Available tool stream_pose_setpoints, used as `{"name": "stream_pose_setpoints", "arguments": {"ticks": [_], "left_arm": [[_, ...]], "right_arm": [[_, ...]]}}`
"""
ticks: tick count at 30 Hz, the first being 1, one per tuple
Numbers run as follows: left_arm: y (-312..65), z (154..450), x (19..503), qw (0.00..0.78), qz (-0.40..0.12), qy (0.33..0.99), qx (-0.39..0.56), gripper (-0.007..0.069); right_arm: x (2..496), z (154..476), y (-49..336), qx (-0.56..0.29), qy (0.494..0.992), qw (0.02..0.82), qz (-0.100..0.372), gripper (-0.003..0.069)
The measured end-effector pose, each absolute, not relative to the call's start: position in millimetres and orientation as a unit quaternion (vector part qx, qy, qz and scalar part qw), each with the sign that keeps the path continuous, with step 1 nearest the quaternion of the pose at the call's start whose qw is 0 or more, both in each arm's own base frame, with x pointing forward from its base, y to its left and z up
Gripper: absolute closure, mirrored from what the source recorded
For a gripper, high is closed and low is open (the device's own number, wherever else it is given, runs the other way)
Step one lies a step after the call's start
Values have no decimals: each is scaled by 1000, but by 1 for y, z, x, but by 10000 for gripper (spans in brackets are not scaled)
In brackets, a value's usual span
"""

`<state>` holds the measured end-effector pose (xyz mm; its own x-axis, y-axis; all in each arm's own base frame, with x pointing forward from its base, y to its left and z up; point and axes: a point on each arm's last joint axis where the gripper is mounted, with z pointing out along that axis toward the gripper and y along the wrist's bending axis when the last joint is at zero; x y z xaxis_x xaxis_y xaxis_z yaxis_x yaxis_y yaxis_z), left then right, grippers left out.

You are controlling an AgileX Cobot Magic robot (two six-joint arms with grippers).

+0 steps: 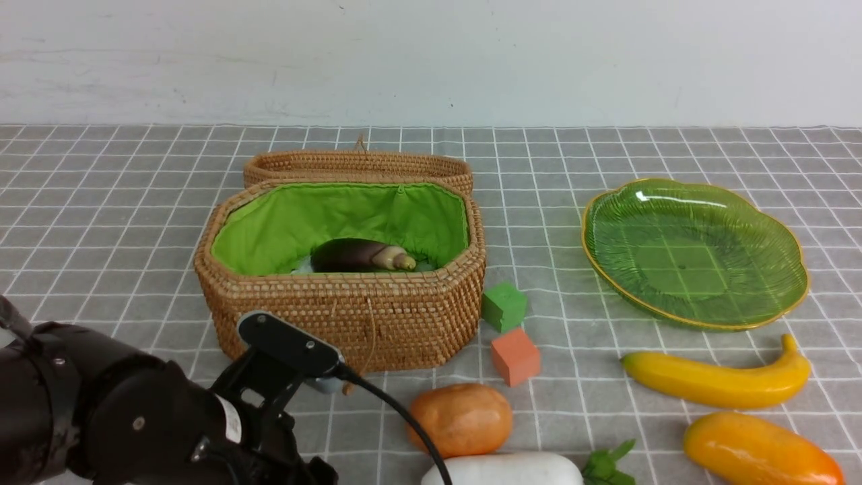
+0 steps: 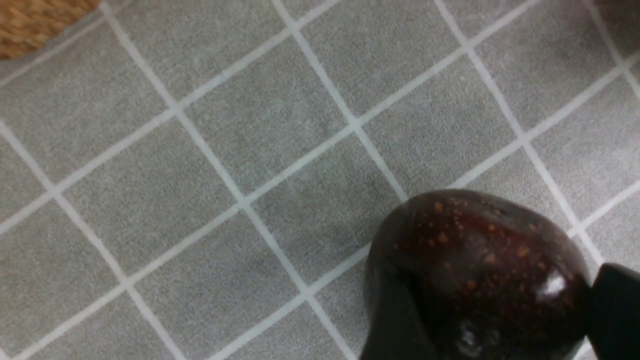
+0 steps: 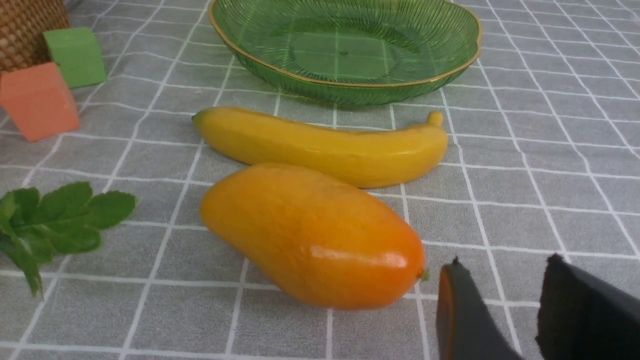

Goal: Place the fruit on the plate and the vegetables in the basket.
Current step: Grab a mangosteen with your left arm and put it on the plate on the right

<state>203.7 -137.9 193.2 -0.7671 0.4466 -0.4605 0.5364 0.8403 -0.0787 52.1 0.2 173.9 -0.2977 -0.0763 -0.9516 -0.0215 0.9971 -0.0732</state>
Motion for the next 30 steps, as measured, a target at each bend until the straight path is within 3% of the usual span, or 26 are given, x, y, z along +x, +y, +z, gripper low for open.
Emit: {"name": "stream_pose_setpoints", "arguments": {"ticks": [19,23,25,28,30], "left_arm": [[-138,196,200,184,-106,942,260,182],[-140,201,202,177,-107,943,262,223],[-141,203,203,180,-108,942,263,274],[-144,210,208,193,-113,939,261,547],[-144,212,209,193,-113,939,261,624]], "right_arm": [[52,174,0,-30,805,592,-23,417],[52,174,0,-30,805,592,-23,417],[52,174,0,-30,805,592,-23,417],[52,174,0,-30,805,592,-23,417],[52,174,0,-30,805,592,-23,417]]}}
